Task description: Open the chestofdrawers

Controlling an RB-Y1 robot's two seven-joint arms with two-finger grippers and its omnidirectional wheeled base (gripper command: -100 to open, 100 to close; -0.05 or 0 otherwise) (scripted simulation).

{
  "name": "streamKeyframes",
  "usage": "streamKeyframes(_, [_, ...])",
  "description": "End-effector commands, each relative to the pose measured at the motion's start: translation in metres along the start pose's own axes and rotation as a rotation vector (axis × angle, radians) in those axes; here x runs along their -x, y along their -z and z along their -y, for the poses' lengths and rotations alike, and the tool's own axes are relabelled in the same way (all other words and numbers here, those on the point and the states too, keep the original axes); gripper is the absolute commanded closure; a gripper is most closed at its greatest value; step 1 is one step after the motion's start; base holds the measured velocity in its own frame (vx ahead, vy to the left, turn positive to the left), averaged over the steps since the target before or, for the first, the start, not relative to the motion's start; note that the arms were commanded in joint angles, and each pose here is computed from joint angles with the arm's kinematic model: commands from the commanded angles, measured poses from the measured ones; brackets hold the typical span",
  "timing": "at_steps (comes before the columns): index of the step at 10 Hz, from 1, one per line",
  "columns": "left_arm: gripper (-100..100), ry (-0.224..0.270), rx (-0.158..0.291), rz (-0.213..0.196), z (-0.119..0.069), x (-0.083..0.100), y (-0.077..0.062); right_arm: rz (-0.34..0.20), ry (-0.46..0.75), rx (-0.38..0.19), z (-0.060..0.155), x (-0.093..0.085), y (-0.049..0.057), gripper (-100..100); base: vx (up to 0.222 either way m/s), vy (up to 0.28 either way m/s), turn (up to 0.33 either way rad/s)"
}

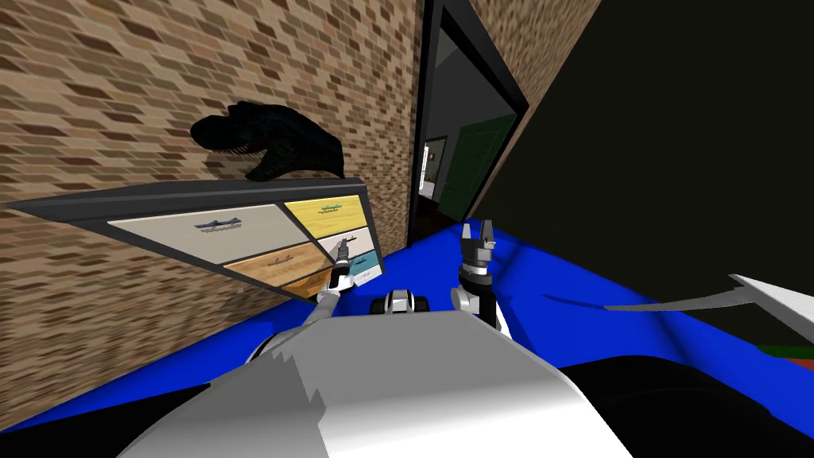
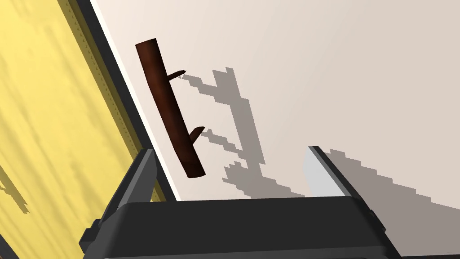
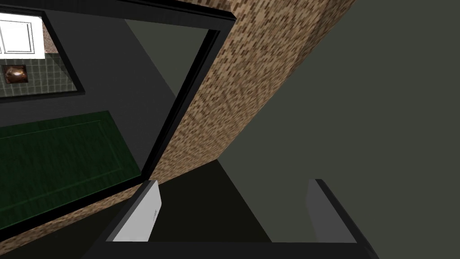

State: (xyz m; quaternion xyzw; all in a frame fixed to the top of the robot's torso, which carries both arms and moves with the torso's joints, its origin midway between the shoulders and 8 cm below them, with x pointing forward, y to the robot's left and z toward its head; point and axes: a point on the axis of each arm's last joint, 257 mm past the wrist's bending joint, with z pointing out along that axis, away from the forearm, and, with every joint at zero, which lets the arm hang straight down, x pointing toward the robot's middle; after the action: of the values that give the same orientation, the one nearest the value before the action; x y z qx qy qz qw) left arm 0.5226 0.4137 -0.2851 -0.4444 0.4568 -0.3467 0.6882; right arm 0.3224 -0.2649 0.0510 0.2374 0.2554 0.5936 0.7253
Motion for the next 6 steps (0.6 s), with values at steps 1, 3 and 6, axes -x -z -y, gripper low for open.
streamKeyframes(1, [-100,0.005,0.018,0.008,-0.003,-0.002,-0.013,0.0,0.0,0.0,0.0,0.0,0.0,0,-0.037,-0.01,-0.004])
streamKeyframes(3, [-100,0.006,0.008,0.05,0.006,0.014,-0.033,0.0,0.0,0.0,0.0,0.0,0.0,0,-0.092,-0.016,-0.125])
streamKeyframes(6, [-100,0.007,0.013,0.092,0.007,0.031,-0.048,0.0,0.0,0.0,0.0,0.0,0.0,0,-0.038,-0.008,-0.051])
